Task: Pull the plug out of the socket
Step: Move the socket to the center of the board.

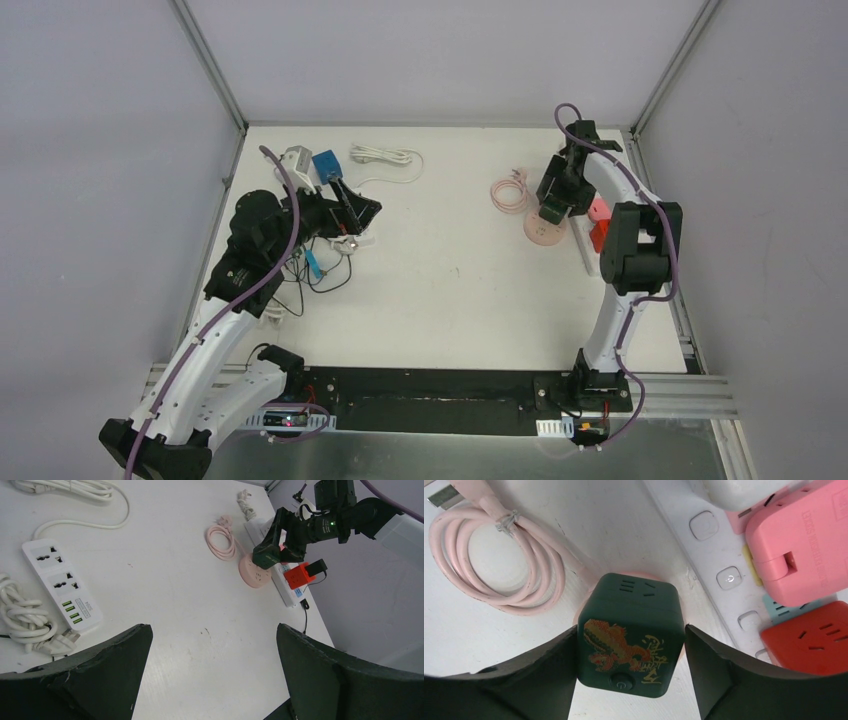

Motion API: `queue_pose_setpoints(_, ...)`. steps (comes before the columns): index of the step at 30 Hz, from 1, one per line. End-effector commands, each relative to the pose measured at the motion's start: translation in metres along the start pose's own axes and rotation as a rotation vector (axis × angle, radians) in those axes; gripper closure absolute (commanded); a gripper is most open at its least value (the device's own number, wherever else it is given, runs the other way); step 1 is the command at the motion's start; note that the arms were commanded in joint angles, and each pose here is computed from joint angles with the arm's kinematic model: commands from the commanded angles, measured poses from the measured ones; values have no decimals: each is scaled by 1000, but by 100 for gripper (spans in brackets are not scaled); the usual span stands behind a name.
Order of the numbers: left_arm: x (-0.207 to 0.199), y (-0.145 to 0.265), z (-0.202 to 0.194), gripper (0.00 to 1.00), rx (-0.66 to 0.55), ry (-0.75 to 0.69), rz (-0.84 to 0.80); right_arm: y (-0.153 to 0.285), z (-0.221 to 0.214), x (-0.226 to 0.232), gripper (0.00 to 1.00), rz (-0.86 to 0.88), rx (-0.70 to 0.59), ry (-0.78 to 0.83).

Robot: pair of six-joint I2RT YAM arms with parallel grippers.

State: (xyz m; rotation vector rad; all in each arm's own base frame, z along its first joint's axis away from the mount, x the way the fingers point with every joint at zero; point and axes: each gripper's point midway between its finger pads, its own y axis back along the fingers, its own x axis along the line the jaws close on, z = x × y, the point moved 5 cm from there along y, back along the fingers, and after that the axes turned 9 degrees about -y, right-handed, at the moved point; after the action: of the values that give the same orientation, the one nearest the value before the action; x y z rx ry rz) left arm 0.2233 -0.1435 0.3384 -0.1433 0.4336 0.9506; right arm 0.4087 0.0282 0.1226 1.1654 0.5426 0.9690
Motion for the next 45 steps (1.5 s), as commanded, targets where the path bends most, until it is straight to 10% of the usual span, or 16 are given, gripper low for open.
queue_pose_setpoints(1, -6, 5, 15, 1, -66, -13, -21, -7, 4, 7, 27, 52, -13, 5)
queue_pose_setpoints(12, -15, 7, -2, 1, 0, 91, -97, 21, -13, 15, 89, 260, 5, 71)
queue_pose_setpoints(17, -14, -3, -21, 1, 7, 211, -150, 58, -35, 31, 100, 418, -38, 147)
queue_pose_setpoints(45, -55, -136, -212, 13, 243, 480, -22, 55, -124, 87, 100, 654, 6, 312)
